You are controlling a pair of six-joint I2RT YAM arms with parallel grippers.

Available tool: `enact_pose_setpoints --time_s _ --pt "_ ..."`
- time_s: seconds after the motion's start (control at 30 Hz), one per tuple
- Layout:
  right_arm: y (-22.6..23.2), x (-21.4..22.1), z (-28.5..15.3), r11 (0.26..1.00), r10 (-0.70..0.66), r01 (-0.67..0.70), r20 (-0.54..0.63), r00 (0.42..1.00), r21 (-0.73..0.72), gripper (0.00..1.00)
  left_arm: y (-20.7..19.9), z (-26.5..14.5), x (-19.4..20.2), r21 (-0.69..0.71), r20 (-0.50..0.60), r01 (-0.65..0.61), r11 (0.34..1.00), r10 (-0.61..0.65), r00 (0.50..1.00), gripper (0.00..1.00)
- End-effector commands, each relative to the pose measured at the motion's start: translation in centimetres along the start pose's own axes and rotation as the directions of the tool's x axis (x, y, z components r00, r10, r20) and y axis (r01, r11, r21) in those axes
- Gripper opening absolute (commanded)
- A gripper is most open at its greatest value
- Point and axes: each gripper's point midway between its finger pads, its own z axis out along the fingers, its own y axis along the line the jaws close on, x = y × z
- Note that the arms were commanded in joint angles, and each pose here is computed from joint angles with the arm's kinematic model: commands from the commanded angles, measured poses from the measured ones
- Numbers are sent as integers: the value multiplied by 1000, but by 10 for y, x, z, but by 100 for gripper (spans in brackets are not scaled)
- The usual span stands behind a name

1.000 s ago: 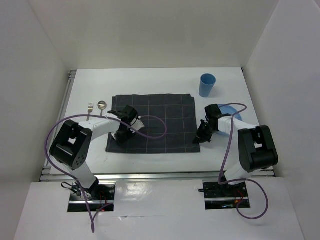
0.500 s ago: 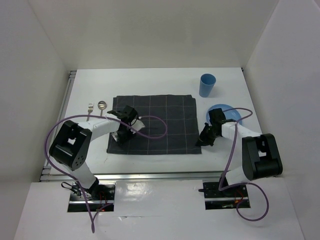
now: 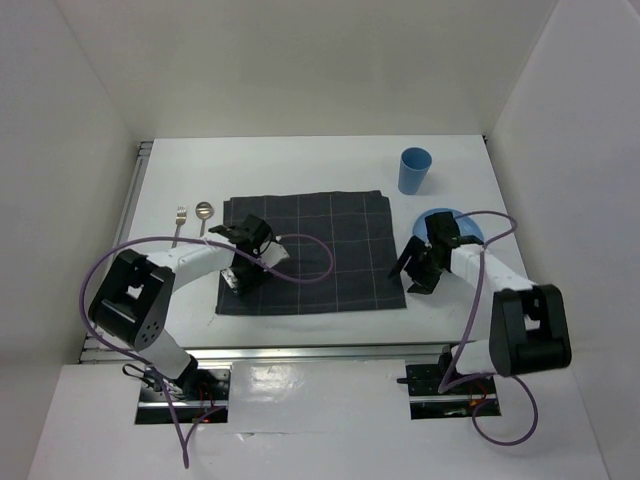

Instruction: Set the dinner table for one person

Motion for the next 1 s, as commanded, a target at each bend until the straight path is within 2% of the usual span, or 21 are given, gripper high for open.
enact_pose_setpoints --time_s 0.0,0.07,0.13,0.2,0.27,0.37,0.5,0.63,0.8,0.93,0.97 --pt "23 -30 -46 998 36 -28 162 986 -51 72 17 -14 -9 -54 53 45 998 -42 998 66" --pt "25 -37 -59 989 143 -132 208 968 -69 84 29 -21 -19 -71 86 86 994 -80 993 68" --pt "29 -48 -75 964 261 -235 262 929 -128 85 42 -27 -23 -88 121 151 985 -140 983 69" --pt "12 -56 -77 930 368 -343 295 882 -134 86 56 -32 -27 -104 149 185 977 -168 974 70" --pt "-7 -66 -80 874 484 -462 327 811 -149 86 74 -32 -24 -114 152 250 962 -232 961 72" --pt "-21 -83 -83 812 580 -552 371 725 -190 88 99 -22 -11 -125 117 345 930 -331 936 72" --pt "-34 -98 -77 760 634 -624 416 652 -182 91 122 -15 -13 -106 117 398 911 -386 915 71" --pt "-38 -101 -58 680 710 -717 380 593 -152 91 122 -21 -18 -80 142 405 911 -392 909 71" --pt "-39 -113 -41 573 797 -795 364 482 -199 88 122 -33 -21 -72 175 389 918 -373 911 71" --pt "-42 -134 -36 556 803 -794 403 439 -245 88 122 -38 -14 -106 189 370 923 -346 919 71" --pt "-42 -139 -36 576 789 -778 418 450 -251 88 121 -35 -12 -109 196 371 922 -346 918 71"
